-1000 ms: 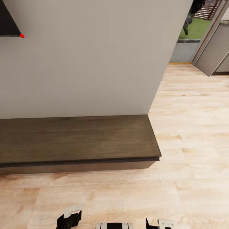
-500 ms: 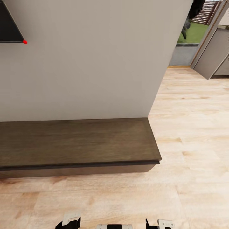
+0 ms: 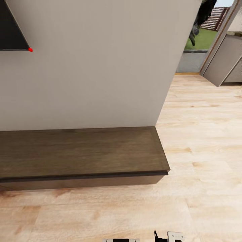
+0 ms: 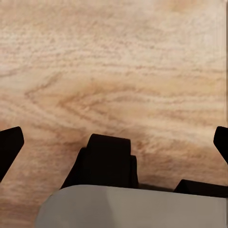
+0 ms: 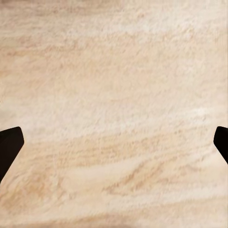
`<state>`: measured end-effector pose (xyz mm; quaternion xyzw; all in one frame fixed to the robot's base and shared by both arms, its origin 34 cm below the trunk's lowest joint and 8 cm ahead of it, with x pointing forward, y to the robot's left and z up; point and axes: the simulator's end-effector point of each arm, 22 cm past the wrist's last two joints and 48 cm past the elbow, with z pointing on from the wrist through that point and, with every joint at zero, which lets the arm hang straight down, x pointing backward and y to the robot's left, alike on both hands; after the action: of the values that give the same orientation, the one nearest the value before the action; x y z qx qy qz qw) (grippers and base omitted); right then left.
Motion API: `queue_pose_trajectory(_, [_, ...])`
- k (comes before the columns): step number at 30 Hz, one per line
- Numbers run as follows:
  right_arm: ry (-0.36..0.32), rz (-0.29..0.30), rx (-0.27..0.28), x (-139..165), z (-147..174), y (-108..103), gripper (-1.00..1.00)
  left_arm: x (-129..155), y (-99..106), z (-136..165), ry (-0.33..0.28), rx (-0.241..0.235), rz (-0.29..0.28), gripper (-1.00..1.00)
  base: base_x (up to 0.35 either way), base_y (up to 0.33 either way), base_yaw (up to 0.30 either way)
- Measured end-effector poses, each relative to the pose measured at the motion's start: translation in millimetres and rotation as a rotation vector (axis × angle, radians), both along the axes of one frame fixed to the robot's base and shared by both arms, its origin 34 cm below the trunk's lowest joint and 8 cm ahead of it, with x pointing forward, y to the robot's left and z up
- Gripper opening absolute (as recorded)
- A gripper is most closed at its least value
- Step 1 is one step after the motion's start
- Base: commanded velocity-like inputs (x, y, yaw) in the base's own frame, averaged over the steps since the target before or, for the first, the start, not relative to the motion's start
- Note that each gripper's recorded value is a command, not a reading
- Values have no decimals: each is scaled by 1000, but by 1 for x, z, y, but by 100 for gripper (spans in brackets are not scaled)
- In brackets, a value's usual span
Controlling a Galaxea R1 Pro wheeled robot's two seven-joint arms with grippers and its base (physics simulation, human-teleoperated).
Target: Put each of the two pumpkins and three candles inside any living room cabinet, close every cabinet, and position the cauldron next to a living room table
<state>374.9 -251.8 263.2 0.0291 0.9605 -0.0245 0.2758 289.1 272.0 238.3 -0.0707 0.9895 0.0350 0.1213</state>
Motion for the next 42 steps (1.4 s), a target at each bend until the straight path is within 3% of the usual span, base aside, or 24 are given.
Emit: queue_pose_trajectory(42, [-47,-22,-30,23,16,-6,100,28,0,13,-69,0,0,100,0,0,-23])
